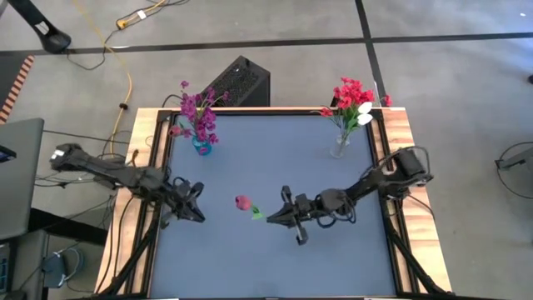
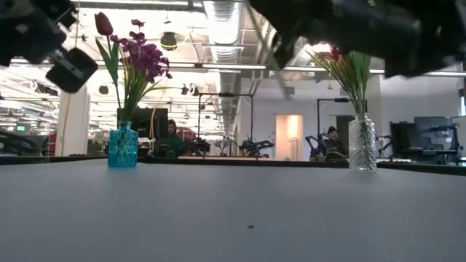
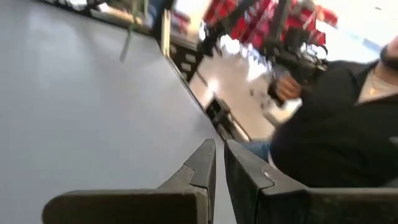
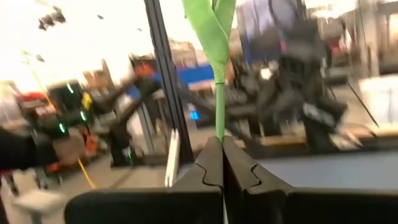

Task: Sort flowers into vase by color
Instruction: Put the red tulip into the blue vase

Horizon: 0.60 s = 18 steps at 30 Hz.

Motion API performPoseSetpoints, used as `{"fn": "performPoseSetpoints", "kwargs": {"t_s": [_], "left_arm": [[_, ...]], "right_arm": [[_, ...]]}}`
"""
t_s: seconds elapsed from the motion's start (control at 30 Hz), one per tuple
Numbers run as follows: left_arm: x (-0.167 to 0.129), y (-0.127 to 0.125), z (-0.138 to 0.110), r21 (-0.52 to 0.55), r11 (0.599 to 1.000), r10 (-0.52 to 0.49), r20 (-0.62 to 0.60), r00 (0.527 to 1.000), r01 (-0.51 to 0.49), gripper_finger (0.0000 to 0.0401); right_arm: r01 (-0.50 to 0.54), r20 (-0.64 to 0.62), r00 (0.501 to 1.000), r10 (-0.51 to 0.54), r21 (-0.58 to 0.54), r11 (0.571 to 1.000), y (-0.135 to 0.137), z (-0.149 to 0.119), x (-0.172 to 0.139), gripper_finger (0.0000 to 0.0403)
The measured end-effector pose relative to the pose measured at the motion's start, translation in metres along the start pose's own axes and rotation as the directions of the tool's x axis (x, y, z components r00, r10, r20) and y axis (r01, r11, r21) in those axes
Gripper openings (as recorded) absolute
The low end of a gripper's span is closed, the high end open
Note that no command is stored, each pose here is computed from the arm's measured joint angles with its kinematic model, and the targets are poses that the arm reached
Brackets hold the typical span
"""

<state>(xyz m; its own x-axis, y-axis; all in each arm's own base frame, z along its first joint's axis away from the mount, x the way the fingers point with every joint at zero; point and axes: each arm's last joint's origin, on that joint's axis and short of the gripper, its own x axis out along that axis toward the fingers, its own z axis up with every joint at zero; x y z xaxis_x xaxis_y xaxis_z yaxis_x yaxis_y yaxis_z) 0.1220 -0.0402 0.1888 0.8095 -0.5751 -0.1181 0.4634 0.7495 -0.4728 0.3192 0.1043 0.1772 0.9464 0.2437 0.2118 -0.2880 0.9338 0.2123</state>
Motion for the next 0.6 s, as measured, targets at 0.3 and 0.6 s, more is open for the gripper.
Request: {"fn": "performPoseSetpoints", "kwargs": {"t_s": [0.3, 0.6], "left_arm": [[0.009, -0.003, -0.022, 0.209, 0.953, 0.175, 0.219, 0.96, -0.221, 0.002], [0.015, -0.006, -0.015, 0.306, 0.891, 0.228, 0.337, 0.913, -0.335, 0.0029]], "right_arm": [[-0.039, 0.184, 0.982, 0.04, -0.012, 0.999, -0.023, -0.011, 0.063, 0.0019], [-0.086, 0.28, 0.955, 0.102, -0.067, 0.994, -0.054, 0.003, 0.106, 0.0018]]}}
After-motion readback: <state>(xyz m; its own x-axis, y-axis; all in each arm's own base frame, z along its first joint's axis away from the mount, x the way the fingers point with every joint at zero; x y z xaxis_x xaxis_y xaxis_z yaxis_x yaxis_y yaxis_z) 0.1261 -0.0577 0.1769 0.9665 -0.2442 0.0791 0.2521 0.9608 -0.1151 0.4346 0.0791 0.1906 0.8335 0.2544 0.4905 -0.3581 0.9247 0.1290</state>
